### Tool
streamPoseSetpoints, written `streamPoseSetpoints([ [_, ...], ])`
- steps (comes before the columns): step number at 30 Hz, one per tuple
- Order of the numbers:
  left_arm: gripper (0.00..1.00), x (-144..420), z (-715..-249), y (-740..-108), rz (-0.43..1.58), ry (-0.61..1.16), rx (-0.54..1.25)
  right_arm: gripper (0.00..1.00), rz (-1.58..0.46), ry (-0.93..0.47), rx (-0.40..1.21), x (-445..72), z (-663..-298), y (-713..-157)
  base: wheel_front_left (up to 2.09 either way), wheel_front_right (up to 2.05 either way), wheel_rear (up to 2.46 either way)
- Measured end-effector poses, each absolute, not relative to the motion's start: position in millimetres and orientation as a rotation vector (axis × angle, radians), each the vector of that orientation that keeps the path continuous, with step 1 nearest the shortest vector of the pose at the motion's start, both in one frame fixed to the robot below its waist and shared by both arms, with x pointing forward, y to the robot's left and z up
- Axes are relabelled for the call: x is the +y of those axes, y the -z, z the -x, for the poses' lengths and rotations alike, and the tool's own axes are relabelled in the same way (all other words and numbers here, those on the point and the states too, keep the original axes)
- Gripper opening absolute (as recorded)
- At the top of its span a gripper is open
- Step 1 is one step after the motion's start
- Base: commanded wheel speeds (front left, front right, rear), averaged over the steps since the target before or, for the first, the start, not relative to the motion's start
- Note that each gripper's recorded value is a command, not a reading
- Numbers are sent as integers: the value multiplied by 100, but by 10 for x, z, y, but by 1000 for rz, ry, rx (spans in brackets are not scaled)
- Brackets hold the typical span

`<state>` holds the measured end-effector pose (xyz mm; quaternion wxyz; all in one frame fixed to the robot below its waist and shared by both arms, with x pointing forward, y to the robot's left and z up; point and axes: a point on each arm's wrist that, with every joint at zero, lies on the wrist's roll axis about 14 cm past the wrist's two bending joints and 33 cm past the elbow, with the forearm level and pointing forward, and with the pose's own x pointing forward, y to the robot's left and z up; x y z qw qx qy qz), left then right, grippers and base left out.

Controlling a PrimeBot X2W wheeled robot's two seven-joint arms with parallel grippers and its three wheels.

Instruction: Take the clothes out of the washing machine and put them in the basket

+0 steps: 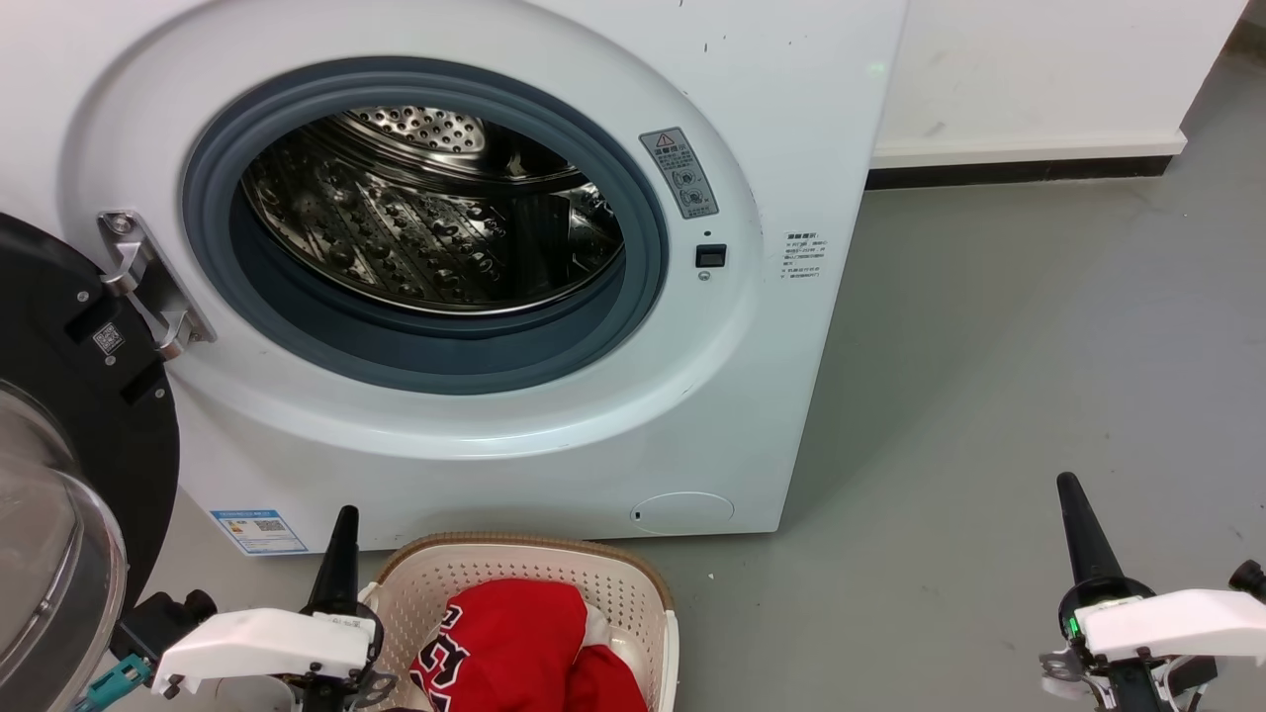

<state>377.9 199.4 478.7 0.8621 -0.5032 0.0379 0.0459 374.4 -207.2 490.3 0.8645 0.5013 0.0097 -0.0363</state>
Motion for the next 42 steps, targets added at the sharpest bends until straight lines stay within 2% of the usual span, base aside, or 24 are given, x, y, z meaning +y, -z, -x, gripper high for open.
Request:
streamPoseSetpoints([
  [42, 0, 1993, -3857, -4965, 1448, -37, 33, 0, -1445, 34, 17, -2021, -3835, -4984, 0, 0, 0],
])
